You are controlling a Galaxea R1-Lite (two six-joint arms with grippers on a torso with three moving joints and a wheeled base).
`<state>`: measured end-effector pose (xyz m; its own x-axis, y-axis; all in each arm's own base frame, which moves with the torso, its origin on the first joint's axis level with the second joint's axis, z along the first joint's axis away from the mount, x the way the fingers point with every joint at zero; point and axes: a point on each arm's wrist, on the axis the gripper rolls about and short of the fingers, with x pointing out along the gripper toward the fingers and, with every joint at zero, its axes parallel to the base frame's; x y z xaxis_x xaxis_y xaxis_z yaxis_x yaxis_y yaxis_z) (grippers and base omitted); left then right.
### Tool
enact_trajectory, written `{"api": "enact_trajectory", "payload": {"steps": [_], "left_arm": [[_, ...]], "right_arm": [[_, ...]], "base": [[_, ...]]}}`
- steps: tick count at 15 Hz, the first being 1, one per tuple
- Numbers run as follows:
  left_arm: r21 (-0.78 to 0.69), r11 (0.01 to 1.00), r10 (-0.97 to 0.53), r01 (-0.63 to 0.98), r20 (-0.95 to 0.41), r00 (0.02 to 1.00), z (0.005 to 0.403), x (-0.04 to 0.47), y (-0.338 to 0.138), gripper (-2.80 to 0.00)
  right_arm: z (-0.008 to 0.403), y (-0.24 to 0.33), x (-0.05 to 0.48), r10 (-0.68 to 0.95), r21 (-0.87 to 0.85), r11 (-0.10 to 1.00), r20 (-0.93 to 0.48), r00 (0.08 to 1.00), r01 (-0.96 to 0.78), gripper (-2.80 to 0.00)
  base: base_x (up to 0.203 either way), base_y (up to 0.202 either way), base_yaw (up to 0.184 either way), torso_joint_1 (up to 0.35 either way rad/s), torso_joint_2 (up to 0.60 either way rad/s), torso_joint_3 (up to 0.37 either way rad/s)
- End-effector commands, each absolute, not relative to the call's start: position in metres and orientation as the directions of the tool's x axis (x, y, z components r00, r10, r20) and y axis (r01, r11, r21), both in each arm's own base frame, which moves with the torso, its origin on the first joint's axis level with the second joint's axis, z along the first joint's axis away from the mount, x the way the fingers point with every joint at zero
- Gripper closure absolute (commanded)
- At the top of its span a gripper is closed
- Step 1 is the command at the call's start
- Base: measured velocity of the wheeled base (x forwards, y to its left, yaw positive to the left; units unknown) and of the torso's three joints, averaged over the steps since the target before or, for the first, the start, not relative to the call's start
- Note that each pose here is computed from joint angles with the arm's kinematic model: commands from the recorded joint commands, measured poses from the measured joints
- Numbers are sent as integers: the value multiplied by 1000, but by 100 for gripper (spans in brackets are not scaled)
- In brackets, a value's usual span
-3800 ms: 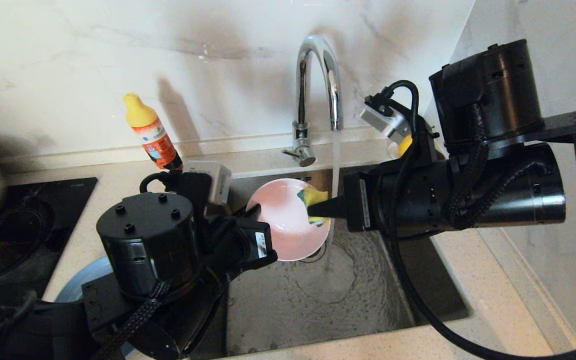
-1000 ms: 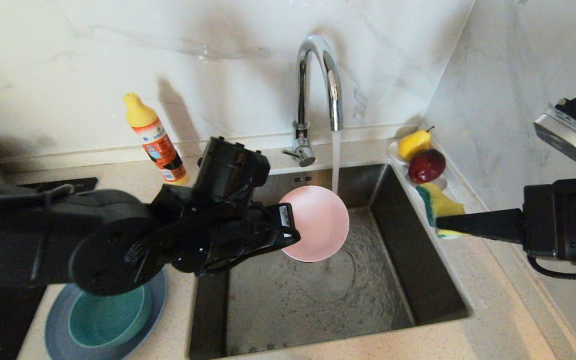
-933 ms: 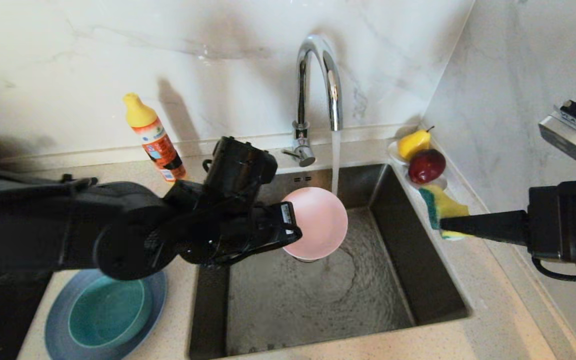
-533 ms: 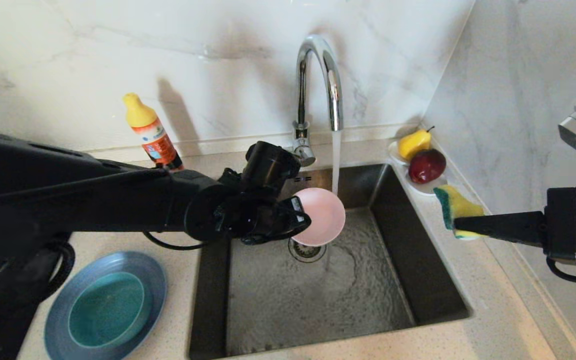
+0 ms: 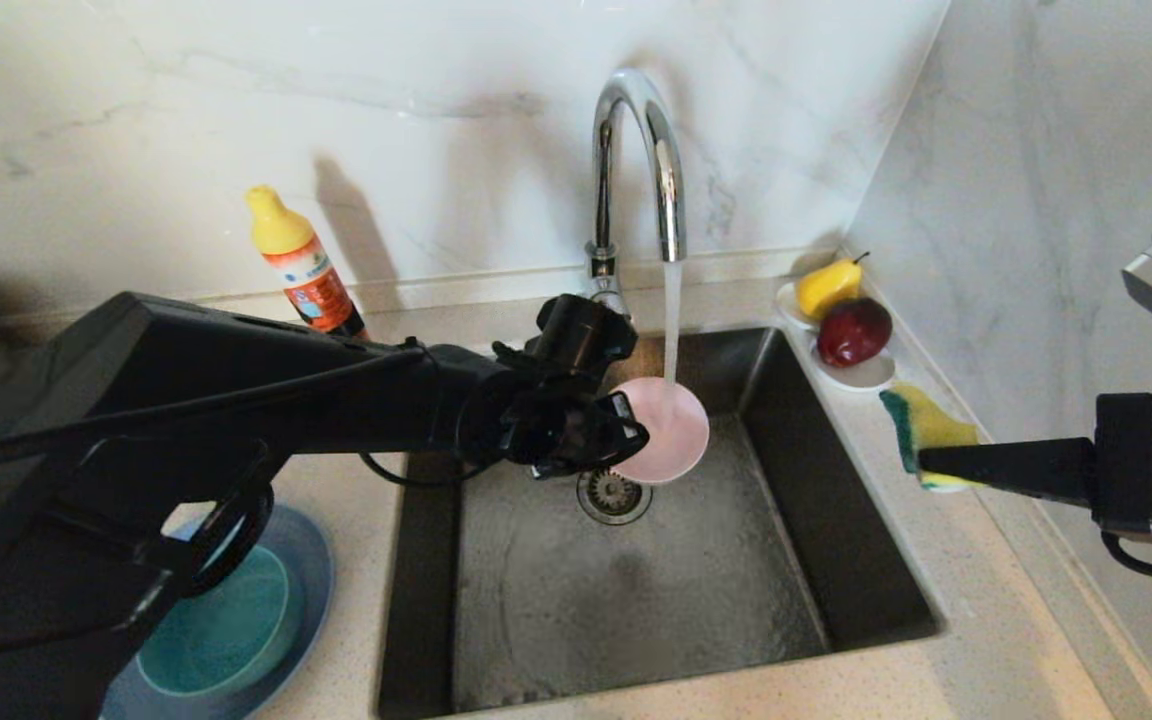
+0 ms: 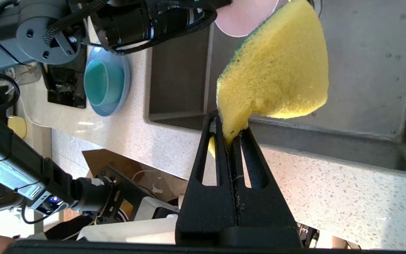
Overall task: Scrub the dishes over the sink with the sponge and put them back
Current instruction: Rinse the bowl
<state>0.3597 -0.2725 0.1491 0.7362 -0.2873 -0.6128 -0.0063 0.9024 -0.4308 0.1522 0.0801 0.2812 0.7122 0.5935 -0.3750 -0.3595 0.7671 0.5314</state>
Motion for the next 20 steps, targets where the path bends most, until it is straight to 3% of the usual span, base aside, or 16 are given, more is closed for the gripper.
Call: {"api": "enact_trajectory", "payload": {"steps": [1, 8, 12, 16, 20], "left_arm": [[-430, 903, -278, -25, -626, 728, 142, 361, -273, 0], [-423, 906, -271, -32, -636, 723, 153, 349, -264, 0], [-400, 916, -247, -27, -616, 748, 177, 323, -233, 0], [-416, 908, -249, 48, -443, 861, 211, 297, -188, 0], [-360, 915, -258, 181, -181, 949, 233, 268, -155, 0]], "right_arm": [[280, 80, 154, 596, 538, 764, -380, 707, -355, 0], [276, 79, 151, 605, 543, 760, -389, 695, -358, 0], [269, 79, 150, 604, 538, 764, -405, 686, -355, 0], [265, 79, 148, 606, 540, 765, -417, 678, -352, 0], [259, 79, 147, 618, 550, 758, -432, 656, -352, 0]], "base": [[0, 0, 0, 0, 0, 0], [0, 0, 0, 0, 0, 0], [0, 0, 0, 0, 0, 0], [0, 0, 0, 0, 0, 0], [0, 0, 0, 0, 0, 0]]}}
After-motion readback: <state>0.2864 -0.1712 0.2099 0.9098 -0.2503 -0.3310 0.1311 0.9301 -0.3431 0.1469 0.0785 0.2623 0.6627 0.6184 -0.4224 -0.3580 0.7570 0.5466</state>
